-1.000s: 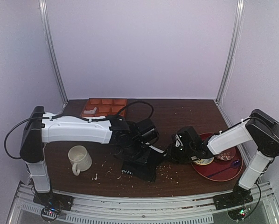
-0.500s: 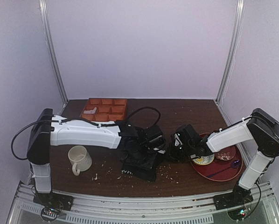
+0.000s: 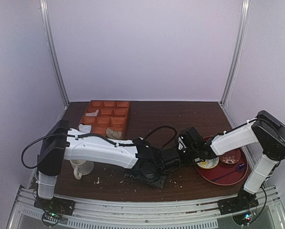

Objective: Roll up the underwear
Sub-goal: Pick up the underwear from the center of the board, then fold the underwear at the center of the board.

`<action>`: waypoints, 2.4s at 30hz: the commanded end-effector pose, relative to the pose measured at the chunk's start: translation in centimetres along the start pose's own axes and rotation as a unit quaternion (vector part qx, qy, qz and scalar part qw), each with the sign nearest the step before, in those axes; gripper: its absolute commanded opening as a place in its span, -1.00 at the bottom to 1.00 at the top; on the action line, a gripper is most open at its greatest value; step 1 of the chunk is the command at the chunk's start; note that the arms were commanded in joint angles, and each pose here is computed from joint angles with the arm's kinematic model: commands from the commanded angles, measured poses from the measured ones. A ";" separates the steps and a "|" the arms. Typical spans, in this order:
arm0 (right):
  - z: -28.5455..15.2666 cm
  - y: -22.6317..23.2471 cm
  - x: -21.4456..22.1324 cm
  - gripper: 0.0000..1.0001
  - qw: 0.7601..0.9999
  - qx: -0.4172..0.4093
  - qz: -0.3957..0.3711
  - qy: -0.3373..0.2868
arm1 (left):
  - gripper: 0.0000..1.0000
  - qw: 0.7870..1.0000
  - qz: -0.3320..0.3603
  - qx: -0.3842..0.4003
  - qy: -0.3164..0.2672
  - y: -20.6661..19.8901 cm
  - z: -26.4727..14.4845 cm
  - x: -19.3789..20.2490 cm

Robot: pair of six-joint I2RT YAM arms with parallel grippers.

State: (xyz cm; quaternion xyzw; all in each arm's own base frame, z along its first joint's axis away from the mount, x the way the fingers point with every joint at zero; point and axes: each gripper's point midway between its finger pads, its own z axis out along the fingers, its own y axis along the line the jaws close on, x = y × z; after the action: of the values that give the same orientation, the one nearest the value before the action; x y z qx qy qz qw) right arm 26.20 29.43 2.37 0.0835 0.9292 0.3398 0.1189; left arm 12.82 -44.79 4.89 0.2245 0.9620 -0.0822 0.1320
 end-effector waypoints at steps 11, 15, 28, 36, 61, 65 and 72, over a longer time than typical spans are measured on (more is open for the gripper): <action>0.4 0.2 -0.5 -1.00 1.000 -0.001 -0.007 -0.003 | 0.12 0.998 0.005 -0.065 -0.012 0.2 2.1 -0.1; 0.4 0.4 -0.5 -1.00 1.000 -0.004 -0.006 -0.002 | 0.09 0.996 0.006 -0.083 -0.007 0.8 2.6 0.1; 0.3 0.2 -0.2 -1.00 1.000 -0.005 -0.003 0.003 | -1.00 0.996 0.013 -0.088 -0.007 0.8 2.1 -0.1; -1.3 1.0 -0.4 -1.00 1.000 0.013 -0.016 0.007 | -1.00 0.999 -0.035 0.007 -0.033 1.1 -2.4 -1.3; -4.4 4.8 -3.4 -1.00 0.995 0.079 -0.066 0.012 | -1.00 0.965 -0.173 0.191 -0.048 6.7 -4.9 -0.4; -4.1 5.6 -3.8 -1.00 0.993 0.091 -0.075 0.022 | -1.00 0.958 -0.184 0.212 -0.052 7.3 -4.7 0.1; -3.2 7.2 -4.8 -1.00 0.990 0.098 -0.091 0.037 | -1.00 0.952 -0.202 0.224 -0.050 8.6 -4.2 0.9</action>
State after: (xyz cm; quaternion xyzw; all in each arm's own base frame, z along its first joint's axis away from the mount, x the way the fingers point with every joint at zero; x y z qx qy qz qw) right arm 29.21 32.04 10.22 0.0061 0.9576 0.2695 0.1020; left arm 15.56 -36.47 7.65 0.0565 0.9408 -0.3110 0.1224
